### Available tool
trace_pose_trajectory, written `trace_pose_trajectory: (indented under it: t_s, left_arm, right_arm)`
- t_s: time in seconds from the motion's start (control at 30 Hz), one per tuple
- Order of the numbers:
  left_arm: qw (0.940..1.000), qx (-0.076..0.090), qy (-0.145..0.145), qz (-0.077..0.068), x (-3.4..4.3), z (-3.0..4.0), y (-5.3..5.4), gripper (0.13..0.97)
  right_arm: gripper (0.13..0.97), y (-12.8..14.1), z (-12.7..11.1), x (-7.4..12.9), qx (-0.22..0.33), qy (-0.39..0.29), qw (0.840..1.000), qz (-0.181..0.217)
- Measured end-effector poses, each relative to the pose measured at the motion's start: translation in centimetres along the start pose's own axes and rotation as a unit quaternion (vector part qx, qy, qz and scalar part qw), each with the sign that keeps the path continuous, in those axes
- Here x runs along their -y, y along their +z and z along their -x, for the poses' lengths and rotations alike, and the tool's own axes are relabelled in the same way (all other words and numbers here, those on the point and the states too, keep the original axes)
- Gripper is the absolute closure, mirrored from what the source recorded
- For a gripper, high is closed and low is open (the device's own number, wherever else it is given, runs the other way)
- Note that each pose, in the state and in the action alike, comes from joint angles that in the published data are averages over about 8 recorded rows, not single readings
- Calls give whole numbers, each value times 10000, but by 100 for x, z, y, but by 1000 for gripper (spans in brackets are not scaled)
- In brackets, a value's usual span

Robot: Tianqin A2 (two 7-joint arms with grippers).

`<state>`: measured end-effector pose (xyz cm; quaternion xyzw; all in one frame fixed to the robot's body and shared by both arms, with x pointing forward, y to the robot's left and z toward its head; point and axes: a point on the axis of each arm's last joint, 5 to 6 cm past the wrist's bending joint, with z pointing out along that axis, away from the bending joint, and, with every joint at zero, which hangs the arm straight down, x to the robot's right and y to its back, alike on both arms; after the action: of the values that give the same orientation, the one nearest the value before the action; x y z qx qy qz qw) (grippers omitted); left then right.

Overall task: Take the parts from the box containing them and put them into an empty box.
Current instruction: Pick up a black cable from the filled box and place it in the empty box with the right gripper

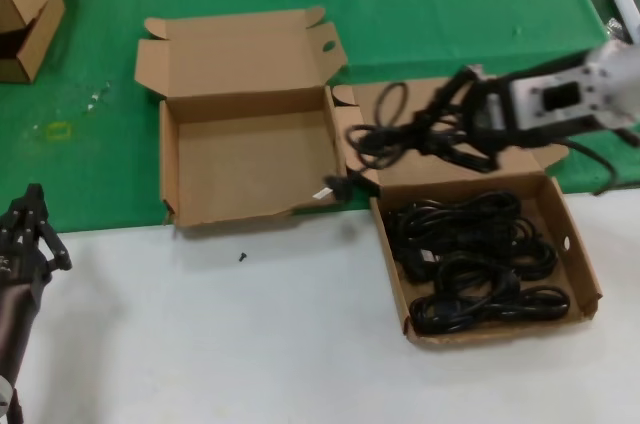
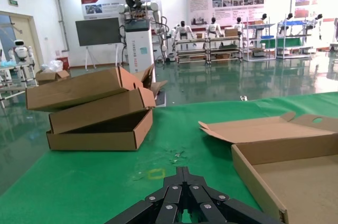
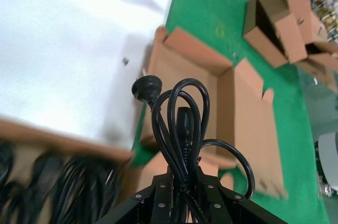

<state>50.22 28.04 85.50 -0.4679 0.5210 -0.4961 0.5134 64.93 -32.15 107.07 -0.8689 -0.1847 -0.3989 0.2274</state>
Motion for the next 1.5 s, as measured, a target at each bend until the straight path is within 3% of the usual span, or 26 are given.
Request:
trace_pose_trajectory:
  t_s: [0.33,0.7,1.1,1.5]
  left_arm:
    - [10000,0,0,0,0,0,0,955]
    - [10000,0,0,0,0,0,0,955]
    - [10000,0,-1,0,0,0,0,955]
    - [10000,0,-1,0,0,0,0,955]
  right_arm:
    - [880,609,-254,385,-286,10,9989,-370]
    - [881,1299,-379,739,-442,-103,9970,-627]
    - [881,1916,-301,723,-460,-214,9977,-448]
    - [881,2149,-208,666,-480,-336,9981,-208]
